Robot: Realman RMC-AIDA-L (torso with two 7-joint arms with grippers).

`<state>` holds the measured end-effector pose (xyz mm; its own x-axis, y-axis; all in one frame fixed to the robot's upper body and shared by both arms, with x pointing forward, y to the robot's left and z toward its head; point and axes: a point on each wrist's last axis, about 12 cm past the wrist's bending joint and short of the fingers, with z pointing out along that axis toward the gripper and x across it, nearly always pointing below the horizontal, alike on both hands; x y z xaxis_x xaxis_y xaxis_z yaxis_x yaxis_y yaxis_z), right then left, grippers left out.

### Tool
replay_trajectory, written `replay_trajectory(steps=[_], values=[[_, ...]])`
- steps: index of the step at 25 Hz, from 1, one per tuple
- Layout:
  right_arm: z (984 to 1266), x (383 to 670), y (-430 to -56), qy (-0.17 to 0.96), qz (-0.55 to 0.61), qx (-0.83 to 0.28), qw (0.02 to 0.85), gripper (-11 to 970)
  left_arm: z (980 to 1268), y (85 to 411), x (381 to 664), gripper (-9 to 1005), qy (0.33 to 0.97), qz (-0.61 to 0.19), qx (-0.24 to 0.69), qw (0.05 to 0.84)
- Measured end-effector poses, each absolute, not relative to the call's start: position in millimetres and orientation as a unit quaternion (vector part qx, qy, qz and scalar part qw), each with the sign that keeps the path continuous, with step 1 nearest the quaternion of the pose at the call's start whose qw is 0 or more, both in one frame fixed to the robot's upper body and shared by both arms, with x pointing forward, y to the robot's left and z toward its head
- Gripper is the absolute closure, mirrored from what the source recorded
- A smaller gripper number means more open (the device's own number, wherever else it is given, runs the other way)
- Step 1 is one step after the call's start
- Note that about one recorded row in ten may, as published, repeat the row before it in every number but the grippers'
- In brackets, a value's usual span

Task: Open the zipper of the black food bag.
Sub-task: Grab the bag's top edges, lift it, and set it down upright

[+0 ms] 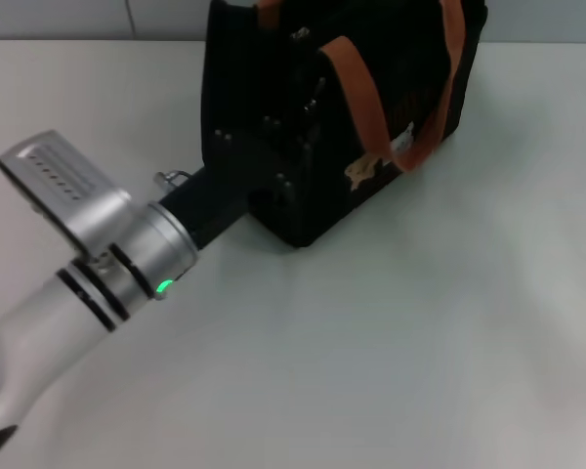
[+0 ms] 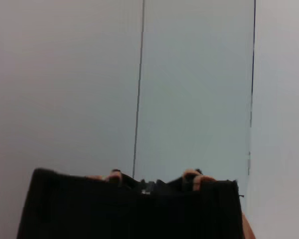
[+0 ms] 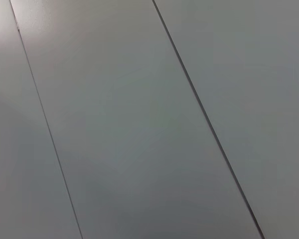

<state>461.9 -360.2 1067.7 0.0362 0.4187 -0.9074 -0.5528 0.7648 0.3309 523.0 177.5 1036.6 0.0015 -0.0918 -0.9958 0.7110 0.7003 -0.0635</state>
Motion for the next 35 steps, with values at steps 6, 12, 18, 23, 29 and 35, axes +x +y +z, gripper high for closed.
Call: replay_trajectory(steps=[6,12,18,23,29,35], values=[[1068,462,-360,0.606,0.339,-0.056,0.718,164,1041,209,521,858,0.631,-0.346,0.208,0.663],[1068,462,-360,0.606,0.342,-0.053,0.716,164,1048,249,511,861,0.62,-0.388,0.205,0.65],[1068,461,-362,0.605,0.339,-0.047,0.719,164,1056,283,499,869,0.628,-0.42,0.251,0.605],[1069,461,-361,0.603,0.341,-0.049,0.719,164,1064,314,492,869,0.644,-0.429,0.291,0.562],[1069,461,-361,0.602,0.342,-0.049,0.72,163,1071,333,481,872,0.654,-0.446,0.322,0.52],[1069,462,-361,0.601,0.343,-0.049,0.72,163,1071,340,477,876,0.663,-0.442,0.318,0.514]])
